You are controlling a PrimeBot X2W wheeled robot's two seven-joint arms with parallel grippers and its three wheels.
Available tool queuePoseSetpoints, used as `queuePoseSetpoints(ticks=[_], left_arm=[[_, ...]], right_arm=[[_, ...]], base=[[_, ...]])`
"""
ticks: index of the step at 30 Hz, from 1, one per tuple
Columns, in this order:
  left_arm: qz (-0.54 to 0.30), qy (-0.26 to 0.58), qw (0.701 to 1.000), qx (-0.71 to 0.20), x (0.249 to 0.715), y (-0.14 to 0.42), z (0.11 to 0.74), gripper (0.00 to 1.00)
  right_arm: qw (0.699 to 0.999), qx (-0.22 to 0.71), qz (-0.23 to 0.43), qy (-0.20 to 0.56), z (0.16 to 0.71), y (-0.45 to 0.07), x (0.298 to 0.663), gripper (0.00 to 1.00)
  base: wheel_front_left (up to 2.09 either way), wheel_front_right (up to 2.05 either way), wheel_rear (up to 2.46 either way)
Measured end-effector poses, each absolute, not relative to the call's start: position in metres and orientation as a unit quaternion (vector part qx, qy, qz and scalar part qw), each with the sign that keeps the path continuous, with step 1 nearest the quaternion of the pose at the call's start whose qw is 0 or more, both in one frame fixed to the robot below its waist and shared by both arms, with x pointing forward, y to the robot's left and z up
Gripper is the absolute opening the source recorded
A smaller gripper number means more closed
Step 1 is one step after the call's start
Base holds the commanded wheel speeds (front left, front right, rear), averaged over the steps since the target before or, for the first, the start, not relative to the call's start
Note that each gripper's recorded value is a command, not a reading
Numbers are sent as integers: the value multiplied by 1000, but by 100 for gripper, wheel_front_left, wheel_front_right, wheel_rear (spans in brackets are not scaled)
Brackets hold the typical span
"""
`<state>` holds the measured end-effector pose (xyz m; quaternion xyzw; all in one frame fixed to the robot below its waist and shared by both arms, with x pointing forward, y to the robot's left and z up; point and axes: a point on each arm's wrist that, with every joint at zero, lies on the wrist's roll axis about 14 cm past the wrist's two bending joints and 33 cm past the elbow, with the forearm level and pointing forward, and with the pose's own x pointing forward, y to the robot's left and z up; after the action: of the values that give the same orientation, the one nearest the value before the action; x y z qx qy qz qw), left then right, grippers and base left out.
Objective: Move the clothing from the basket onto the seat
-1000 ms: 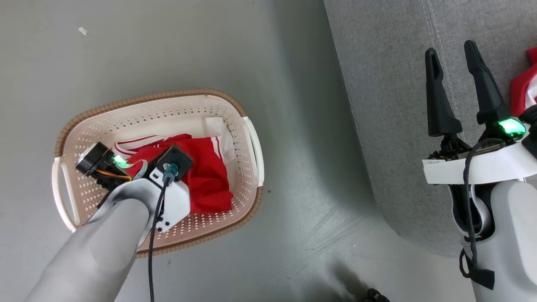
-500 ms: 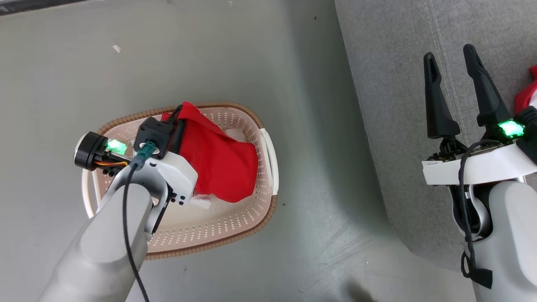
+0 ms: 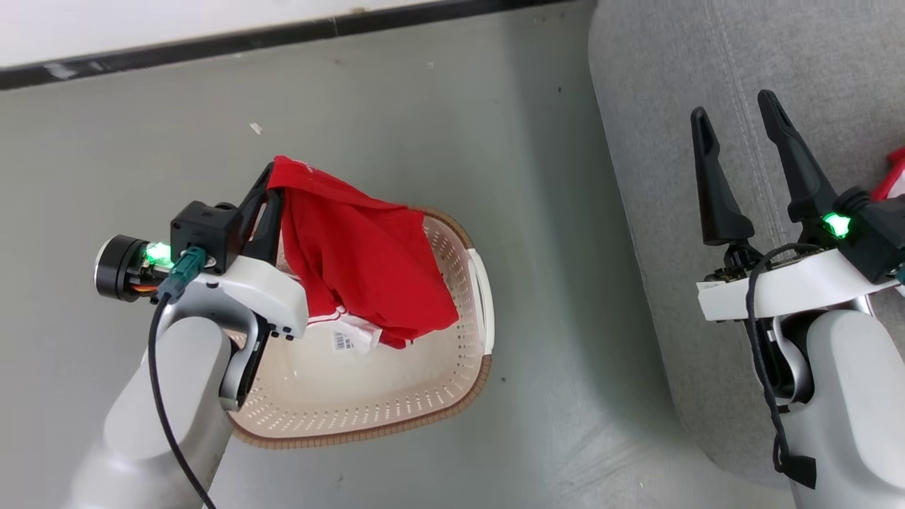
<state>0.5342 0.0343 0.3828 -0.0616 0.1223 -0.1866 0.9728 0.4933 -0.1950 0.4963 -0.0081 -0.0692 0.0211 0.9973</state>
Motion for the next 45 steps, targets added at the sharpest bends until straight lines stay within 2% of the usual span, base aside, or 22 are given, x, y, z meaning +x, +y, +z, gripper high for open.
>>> queuePoseSetpoints(ticks=[15,36,45], left_arm=[[-161,14,984,-74,526,68,487,0],[-151,-20,986,-71,472,91,556,0],[-177,-44,981,-67,450,81,590,0]], right_arm=[[993,4,67,-95,528,-159,475,100],[987,-10,123,-99,544,-127,432,100],[984,-36,143,-97,546,-125,415,100]], base=[[0,0,0],[0,0,0],[0,0,0]])
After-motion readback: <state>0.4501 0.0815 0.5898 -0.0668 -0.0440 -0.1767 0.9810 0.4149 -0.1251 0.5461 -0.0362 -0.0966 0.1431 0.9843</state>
